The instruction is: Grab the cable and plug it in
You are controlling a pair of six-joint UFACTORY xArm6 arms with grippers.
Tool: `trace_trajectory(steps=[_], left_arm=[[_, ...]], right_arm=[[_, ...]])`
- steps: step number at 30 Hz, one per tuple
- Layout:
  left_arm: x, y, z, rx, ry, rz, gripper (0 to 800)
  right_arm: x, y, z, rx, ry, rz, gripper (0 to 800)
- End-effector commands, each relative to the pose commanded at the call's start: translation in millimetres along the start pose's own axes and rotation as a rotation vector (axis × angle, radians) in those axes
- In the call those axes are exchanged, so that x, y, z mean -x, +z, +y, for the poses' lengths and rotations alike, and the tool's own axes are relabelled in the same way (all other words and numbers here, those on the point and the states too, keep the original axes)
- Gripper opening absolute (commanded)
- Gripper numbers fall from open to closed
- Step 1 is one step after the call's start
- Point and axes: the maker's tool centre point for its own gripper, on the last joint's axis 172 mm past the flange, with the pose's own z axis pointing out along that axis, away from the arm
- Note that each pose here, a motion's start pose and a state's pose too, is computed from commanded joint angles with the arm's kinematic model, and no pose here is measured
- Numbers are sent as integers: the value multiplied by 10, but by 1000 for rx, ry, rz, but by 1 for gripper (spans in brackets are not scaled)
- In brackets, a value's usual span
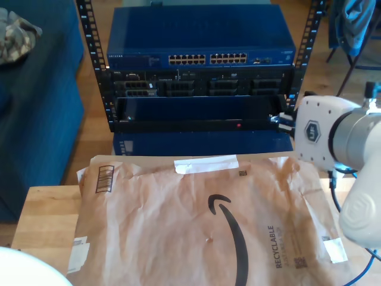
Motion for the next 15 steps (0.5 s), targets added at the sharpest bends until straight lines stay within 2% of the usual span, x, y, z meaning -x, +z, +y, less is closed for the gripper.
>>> trace_trajectory(steps=[2, 5, 7, 12, 15], left_arm=[[-4, -1, 0, 0, 0, 2, 800], [0, 0, 0, 0, 0, 0, 800], [-4, -1, 0, 0, 0, 2, 800], [0, 0, -3, -1, 1, 0, 800], [-4, -1, 0, 0, 0, 2, 800]], right_arm=[[-54, 69, 101, 14, 1, 14, 0], [-186, 74, 44, -102, -21, 70, 0], [8, 136, 64, -100, -56, 42, 0], [247, 368, 39, -66, -80, 14, 0], [336, 380, -59, -83, -90, 3, 0]])
